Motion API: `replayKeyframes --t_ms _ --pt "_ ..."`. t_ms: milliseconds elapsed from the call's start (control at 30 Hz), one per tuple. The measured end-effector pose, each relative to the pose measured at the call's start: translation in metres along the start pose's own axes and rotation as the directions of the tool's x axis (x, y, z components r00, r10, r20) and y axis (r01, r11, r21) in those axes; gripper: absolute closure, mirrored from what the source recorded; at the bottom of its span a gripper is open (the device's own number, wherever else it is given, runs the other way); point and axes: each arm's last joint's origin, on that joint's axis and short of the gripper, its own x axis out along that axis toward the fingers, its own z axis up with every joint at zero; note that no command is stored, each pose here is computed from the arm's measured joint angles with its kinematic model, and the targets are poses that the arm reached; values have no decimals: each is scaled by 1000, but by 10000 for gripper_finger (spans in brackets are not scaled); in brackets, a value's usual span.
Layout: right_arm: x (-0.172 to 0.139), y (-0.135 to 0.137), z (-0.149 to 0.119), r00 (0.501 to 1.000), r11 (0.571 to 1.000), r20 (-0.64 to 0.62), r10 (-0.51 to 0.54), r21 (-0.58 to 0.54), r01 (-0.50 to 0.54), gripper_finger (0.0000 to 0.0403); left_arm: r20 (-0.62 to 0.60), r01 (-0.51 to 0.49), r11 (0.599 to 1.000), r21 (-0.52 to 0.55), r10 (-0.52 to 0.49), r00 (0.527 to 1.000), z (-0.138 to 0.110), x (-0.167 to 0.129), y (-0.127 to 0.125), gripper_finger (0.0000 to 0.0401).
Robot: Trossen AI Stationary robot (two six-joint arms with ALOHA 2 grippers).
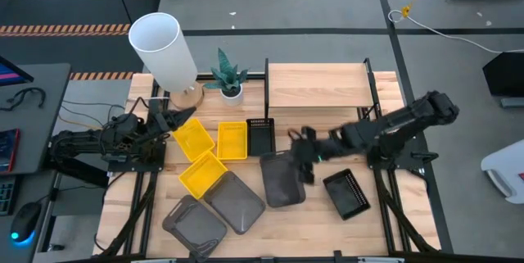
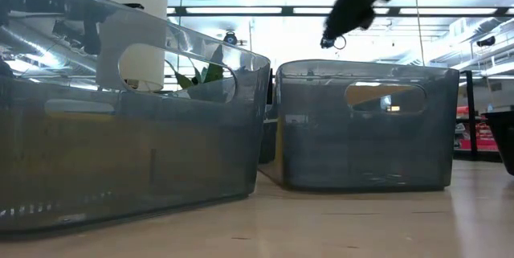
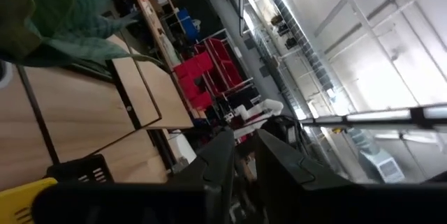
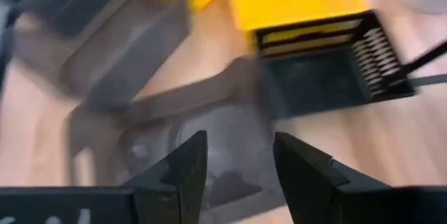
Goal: Stack baskets on shelf by color
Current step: Stack the black bin on the stacked black bin
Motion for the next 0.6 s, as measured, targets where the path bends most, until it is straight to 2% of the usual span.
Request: replayKeyframes --t_ms 133,300,433,600 --pt "5 -26 14 998 999 47 39 28 -40 233 -33 -4 1000 20 5 999 -2 0 1 339" --pt "7 -47 26 993 994 117 -2 105 -10 229 -34 -5 1000 15 5 999 -2 0 2 342" --pt "7 -52 30 988 996 153 -2 88 -12 227 -34 -5 1000 20 6 999 -2 0 2 341" --pt "9 -53 37 987 985 158 -12 171 -15 227 -20 -23 999 31 24 1000 -2 0 3 341"
